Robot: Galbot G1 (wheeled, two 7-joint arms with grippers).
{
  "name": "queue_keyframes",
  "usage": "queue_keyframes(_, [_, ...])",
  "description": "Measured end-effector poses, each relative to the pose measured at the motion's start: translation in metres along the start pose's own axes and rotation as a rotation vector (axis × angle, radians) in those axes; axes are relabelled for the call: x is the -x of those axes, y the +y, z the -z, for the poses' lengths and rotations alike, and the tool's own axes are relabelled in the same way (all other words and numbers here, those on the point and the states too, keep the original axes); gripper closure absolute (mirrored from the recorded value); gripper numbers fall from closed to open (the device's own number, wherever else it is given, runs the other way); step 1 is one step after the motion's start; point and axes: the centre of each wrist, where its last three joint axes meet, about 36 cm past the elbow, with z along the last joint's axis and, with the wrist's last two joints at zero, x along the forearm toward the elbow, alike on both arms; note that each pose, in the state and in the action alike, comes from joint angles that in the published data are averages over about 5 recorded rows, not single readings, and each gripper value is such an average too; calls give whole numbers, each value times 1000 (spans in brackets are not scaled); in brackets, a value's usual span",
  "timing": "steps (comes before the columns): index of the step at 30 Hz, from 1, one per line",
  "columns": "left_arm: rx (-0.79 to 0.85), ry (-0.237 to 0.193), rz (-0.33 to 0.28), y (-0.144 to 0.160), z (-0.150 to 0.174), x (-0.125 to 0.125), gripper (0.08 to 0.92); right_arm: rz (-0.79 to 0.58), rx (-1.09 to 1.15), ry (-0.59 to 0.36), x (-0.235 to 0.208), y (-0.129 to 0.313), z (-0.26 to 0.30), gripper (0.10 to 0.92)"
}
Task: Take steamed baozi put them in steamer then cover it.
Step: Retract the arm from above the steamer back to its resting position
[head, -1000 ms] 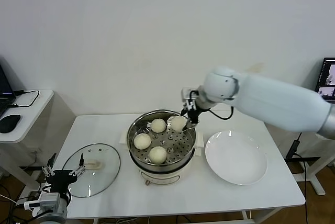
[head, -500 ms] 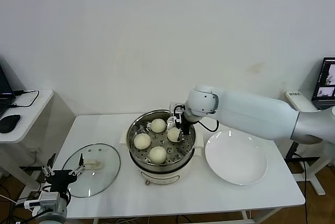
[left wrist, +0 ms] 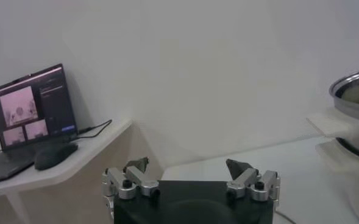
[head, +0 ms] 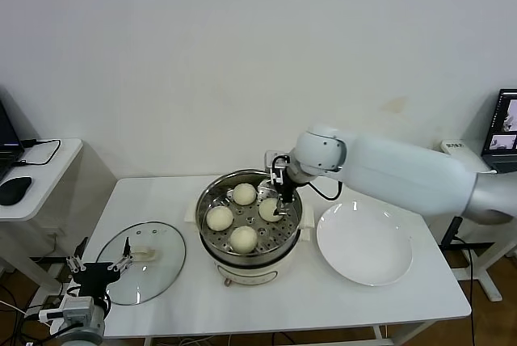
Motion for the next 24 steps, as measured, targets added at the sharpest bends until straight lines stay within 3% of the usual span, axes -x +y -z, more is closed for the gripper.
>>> queue_keyframes(5, [-6,-8,-4,-2,-1,0,177,-79,45,-97,-14,21,-26,200])
queue_keyframes(10, [-16,-16,-5,-4,-6,1,177,-204,111,-258,-13,53,-64,200])
queue_keyframes(24, [-10,-67,19,-12,-24,4,177,-629,376,-715,36,137,-148,200])
